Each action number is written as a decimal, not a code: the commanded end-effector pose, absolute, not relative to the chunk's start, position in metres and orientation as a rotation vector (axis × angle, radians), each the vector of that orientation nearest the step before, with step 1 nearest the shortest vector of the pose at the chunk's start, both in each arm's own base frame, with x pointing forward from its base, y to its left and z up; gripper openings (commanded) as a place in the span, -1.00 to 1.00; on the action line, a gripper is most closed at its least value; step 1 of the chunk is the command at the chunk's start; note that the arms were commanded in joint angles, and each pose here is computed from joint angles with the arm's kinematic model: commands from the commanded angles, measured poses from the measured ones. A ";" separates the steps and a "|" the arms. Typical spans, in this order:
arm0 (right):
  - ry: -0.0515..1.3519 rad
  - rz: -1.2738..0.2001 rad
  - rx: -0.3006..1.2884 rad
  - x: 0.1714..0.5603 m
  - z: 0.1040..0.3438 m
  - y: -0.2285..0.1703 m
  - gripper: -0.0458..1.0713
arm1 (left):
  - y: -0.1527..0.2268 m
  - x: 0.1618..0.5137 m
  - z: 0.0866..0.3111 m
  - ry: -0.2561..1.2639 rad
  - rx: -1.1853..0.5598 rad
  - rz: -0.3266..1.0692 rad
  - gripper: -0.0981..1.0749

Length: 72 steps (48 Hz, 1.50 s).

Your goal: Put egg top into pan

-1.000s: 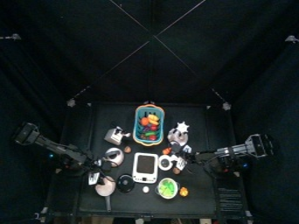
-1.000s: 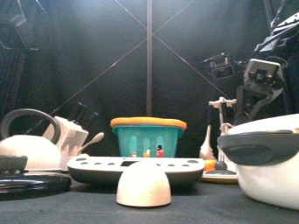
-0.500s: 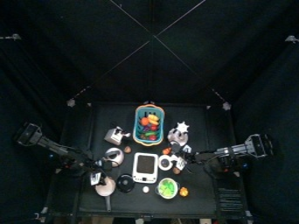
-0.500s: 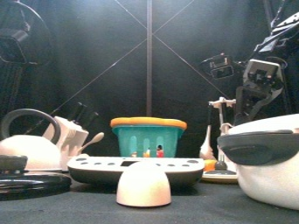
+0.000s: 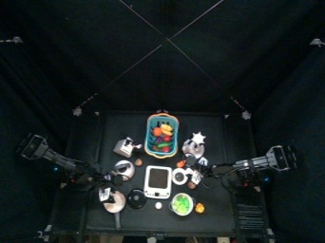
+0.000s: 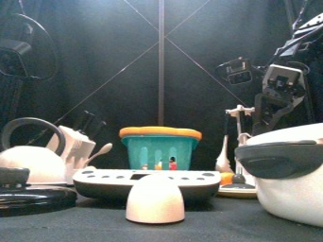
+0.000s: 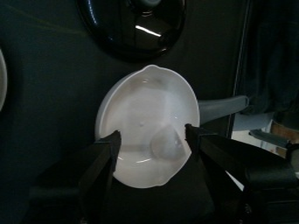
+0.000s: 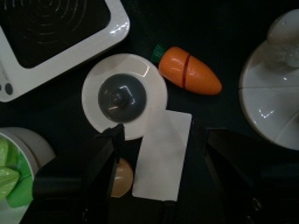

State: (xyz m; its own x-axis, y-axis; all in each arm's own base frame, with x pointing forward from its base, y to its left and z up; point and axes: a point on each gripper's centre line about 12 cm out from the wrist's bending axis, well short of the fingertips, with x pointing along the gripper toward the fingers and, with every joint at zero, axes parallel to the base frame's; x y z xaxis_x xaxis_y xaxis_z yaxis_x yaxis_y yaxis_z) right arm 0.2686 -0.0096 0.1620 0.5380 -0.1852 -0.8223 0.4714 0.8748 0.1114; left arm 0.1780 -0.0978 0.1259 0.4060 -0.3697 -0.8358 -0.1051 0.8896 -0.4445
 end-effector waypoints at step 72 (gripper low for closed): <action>0.916 -0.398 0.324 0.275 0.164 -0.012 0.76 | -0.072 0.217 0.144 0.894 -0.275 -0.146 0.80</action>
State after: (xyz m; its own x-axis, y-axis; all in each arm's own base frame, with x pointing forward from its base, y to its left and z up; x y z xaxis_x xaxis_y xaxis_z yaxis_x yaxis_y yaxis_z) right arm 0.2696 -0.0115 0.1558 0.5194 -0.1950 -0.8320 0.4681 0.8795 0.0861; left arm 0.2114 -0.0738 0.1350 0.5879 -0.2421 -0.7718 0.0024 0.9547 -0.2976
